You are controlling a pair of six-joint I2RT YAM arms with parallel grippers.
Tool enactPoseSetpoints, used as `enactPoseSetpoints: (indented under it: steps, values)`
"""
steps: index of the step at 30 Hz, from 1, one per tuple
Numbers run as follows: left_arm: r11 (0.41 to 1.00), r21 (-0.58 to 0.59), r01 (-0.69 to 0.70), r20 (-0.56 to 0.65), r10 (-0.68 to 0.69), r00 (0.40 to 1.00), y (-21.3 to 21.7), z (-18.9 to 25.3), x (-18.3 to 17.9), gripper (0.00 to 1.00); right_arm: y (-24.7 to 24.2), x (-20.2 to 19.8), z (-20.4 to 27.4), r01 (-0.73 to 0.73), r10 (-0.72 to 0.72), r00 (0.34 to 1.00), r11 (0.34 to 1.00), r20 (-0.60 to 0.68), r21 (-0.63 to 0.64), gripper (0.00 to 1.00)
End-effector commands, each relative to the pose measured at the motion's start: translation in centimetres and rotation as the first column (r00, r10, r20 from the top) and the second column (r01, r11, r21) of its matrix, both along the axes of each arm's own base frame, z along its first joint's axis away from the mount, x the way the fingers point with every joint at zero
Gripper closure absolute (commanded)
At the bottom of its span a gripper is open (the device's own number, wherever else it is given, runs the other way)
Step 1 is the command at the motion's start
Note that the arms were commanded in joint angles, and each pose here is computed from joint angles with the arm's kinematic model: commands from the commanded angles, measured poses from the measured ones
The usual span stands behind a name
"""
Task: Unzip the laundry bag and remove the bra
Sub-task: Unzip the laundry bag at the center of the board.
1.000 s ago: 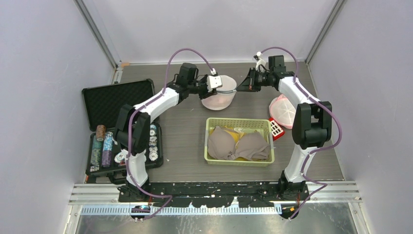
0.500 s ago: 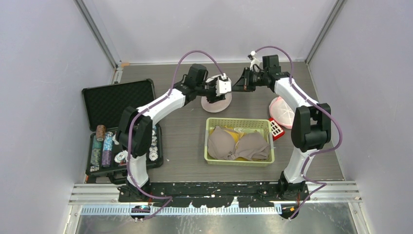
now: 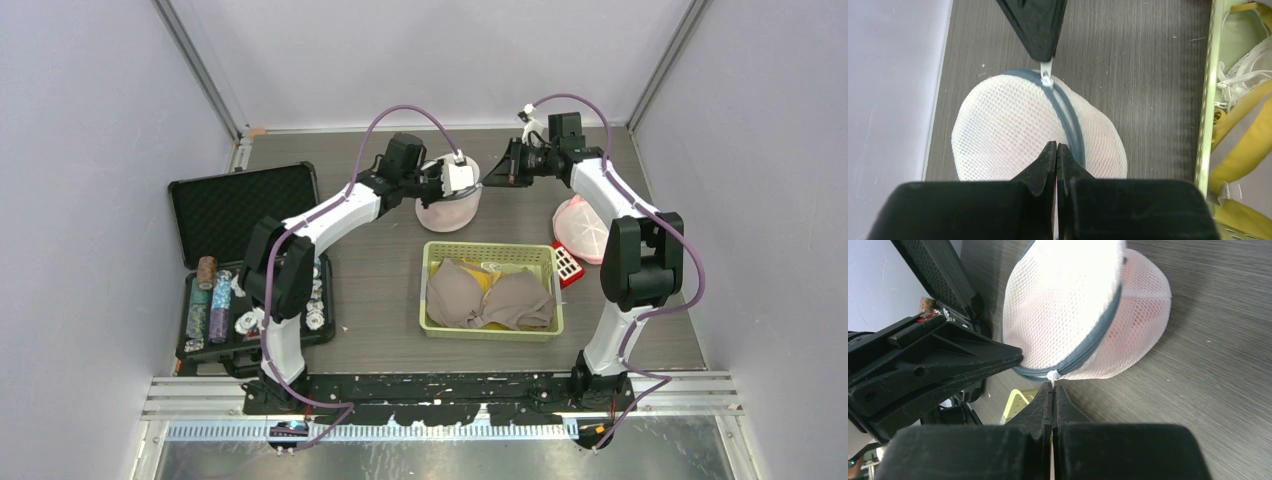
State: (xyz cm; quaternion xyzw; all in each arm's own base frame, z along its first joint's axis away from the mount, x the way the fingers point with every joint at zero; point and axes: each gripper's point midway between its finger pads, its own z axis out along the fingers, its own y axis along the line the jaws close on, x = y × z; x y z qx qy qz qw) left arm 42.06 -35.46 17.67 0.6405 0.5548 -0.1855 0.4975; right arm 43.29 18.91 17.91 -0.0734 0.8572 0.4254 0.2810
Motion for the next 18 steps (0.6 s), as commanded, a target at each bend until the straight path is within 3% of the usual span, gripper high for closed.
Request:
enactPoseSetpoints:
  steps: [1, 8, 13, 15, 18]
  values:
    - [1.0, -0.01, -0.025, 0.026, 0.026, 0.999, 1.0, 1.3, 0.8, 1.0, -1.5, 0.9, 2.4, 0.012, -0.011, 0.996, 1.0, 0.085, -0.007, 0.99]
    - [0.999, -0.002, -0.04, 0.012, 0.04, 0.999, 1.9, 1.3, 1.0, 0.98, -1.5, 0.7, 2.2, 0.005, -0.005, 0.997, 1.0, 0.074, 0.001, 0.99]
    - [0.998, -0.056, -0.024, 0.003, 0.024, 1.0, 0.3, 3.9, -0.1, 0.57, -1.1, 0.4, 2.5, 0.023, -0.025, 0.998, 0.999, 0.063, 0.037, 0.99]
    - [0.998, -0.068, -0.006, -0.024, 0.004, 1.0, -0.7, 4.2, -1.4, 0.5, -1.0, 0.4, 2.7, 0.03, -0.033, 0.998, 0.998, 0.062, 0.049, 0.99]
    - [0.998, -0.063, 0.03, -0.039, -0.033, 0.999, -2.1, 3.8, -3.0, 0.48, -0.8, 0.3, 2.7, 0.032, -0.036, 0.998, 0.998, 0.057, 0.059, 0.99]
